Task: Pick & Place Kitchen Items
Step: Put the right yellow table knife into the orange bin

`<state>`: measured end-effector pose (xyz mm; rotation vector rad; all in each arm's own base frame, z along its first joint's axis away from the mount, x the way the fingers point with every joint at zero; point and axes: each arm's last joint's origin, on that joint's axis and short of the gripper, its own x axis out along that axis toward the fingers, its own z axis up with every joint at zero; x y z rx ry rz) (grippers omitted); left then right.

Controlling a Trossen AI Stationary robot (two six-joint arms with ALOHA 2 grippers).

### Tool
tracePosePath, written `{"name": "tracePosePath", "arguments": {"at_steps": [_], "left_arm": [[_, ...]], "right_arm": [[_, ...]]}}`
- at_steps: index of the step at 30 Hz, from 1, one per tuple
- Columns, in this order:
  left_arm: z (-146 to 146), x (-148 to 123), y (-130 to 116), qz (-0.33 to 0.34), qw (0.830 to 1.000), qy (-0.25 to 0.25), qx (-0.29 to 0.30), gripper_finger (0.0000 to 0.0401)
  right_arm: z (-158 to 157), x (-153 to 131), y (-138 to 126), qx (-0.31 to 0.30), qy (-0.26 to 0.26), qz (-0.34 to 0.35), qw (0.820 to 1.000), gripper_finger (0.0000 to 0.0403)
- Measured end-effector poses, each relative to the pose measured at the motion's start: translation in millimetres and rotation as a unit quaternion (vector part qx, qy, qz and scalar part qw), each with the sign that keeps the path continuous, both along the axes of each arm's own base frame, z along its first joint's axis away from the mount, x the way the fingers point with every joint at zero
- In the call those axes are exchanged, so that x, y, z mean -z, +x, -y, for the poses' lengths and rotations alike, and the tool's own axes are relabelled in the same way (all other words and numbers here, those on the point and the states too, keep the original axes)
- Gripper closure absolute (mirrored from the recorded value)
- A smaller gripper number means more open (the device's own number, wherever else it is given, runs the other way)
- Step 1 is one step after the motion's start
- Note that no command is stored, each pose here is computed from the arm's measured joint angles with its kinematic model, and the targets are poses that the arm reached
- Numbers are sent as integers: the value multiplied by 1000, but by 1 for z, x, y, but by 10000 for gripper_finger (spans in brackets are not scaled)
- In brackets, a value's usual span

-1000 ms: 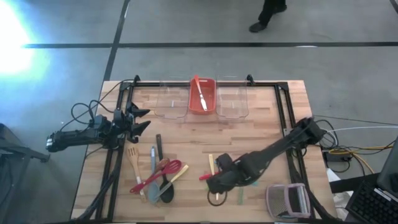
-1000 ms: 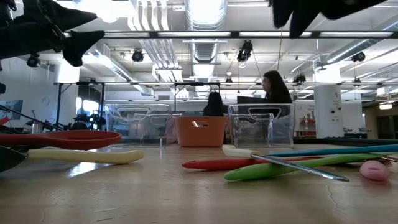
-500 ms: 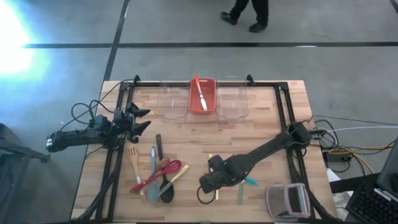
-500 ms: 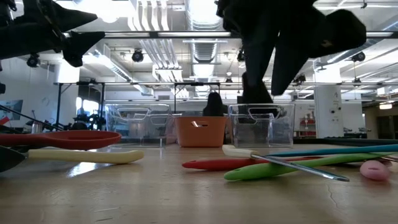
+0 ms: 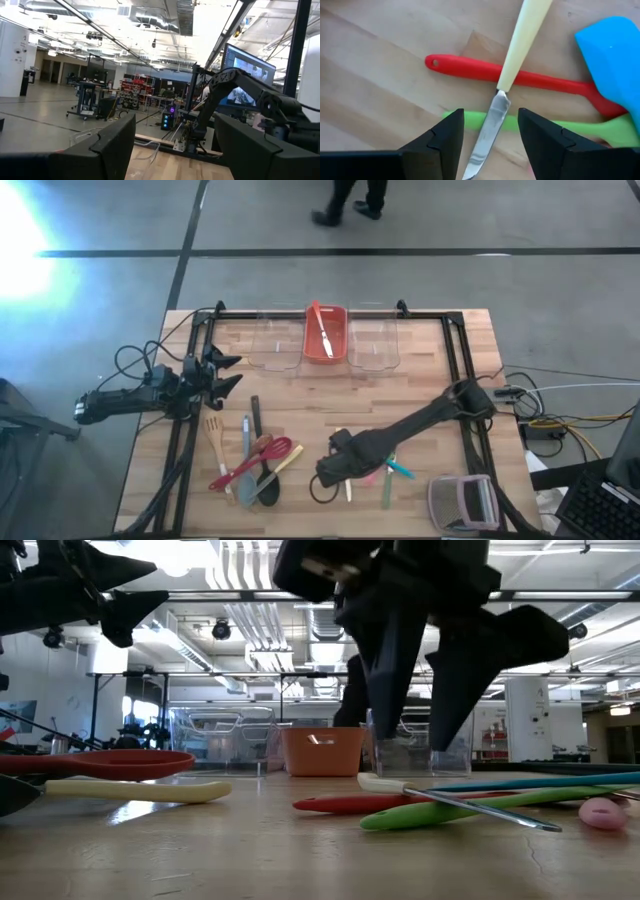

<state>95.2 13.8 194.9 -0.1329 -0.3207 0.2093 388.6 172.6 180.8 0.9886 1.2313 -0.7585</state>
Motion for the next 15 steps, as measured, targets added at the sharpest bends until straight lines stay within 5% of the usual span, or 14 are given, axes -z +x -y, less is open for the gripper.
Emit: {"name": "tracePosePath", "arguments": {"at_steps": [15], "left_arm": [[0, 0, 0, -1, 1000, 0, 0, 128]], "right_arm": [[4, 19, 5, 7, -2, -25, 1000, 224]]}}
